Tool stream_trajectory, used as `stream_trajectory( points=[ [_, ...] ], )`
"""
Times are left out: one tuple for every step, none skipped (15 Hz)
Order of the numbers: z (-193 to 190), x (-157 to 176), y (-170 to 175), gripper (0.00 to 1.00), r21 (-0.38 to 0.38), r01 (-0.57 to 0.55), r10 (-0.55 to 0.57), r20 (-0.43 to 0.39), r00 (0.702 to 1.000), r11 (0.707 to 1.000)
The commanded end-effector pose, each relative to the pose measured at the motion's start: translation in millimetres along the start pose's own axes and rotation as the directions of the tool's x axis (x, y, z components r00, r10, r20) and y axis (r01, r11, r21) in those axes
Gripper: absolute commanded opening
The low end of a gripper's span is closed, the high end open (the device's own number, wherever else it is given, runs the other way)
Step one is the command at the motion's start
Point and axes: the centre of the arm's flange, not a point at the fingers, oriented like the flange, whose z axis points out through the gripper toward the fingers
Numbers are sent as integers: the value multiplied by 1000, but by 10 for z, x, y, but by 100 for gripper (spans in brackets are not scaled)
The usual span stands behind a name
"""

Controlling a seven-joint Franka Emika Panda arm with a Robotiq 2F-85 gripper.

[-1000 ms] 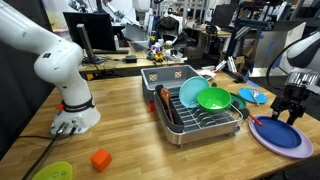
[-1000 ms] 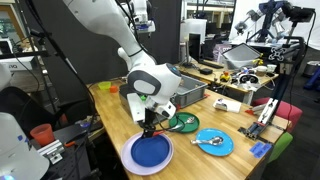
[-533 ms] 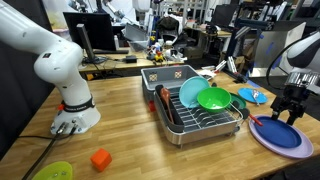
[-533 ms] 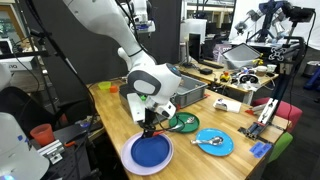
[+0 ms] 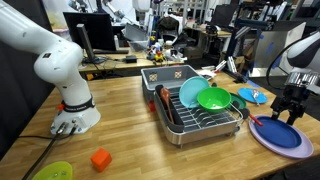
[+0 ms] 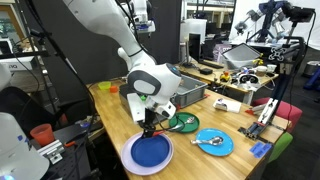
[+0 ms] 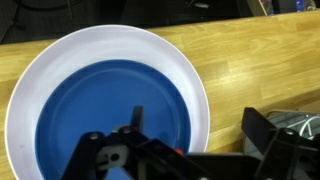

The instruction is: Pick up the butter knife from the dark blue plate and place it on the dark green plate

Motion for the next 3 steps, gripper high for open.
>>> stream_trajectory(
  points=[
    [0,0,0,100,0,0,0,0,1000,1000],
    [0,0,0,100,0,0,0,0,1000,1000],
    [0,0,0,100,0,0,0,0,1000,1000]
  ],
)
